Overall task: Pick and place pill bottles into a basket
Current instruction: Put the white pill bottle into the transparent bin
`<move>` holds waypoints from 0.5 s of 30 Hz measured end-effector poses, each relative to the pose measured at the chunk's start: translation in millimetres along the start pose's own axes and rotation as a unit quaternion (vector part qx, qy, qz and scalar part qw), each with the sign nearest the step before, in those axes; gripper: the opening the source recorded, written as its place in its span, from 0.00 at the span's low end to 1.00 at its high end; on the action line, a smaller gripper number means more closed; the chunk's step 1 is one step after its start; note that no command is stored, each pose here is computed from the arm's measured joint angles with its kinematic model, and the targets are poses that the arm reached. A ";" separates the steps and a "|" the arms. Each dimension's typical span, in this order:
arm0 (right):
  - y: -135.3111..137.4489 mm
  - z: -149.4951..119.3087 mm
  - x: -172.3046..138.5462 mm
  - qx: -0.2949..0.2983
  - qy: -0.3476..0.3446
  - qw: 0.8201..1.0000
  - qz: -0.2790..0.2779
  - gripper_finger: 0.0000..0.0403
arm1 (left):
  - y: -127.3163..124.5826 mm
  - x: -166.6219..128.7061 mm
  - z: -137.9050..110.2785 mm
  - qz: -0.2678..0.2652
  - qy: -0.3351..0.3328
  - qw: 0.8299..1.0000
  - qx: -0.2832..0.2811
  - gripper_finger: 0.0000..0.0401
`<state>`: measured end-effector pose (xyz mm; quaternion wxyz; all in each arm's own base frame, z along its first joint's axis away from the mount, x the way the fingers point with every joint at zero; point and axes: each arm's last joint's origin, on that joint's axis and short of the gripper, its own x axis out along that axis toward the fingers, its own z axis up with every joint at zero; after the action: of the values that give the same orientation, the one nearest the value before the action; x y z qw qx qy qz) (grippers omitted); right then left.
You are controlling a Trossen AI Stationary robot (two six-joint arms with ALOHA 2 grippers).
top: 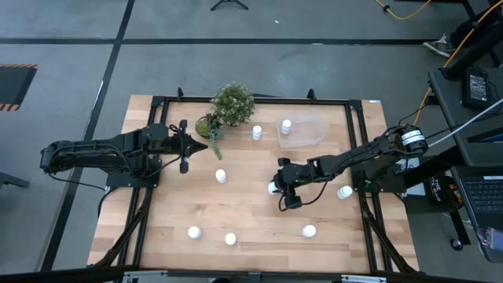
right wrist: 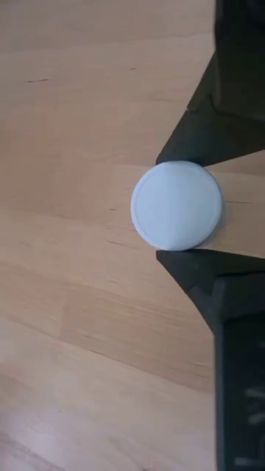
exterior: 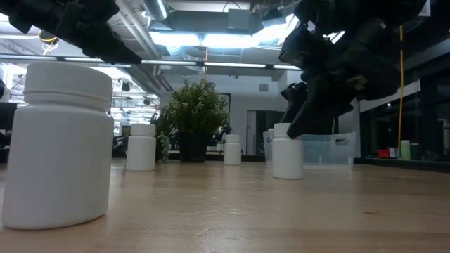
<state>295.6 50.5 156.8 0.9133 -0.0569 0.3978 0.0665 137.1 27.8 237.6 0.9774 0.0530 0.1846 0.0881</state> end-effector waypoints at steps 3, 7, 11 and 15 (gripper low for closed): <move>-0.5 0.1 -0.2 0.001 -0.001 1.000 0.000 0.39 | -0.1 0.0 -0.7 0.000 0.004 1.000 0.000 0.01; -7.7 0.5 -2.4 0.010 -0.003 1.000 0.002 0.38 | -0.3 0.0 -2.1 -0.002 0.011 1.000 0.000 0.01; -20.0 2.2 -8.7 0.025 -0.011 1.000 0.012 0.38 | -0.3 -0.1 -1.9 -0.001 0.010 1.000 0.001 0.01; -30.7 5.4 -20.0 0.026 -0.022 0.999 0.005 0.38 | -0.3 -0.1 -2.0 -0.002 0.011 1.000 0.001 0.01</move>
<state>291.1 19.5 176.7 0.9227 -0.0297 0.3793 0.0621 136.4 27.6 235.7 0.9755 0.0525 0.1954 0.0869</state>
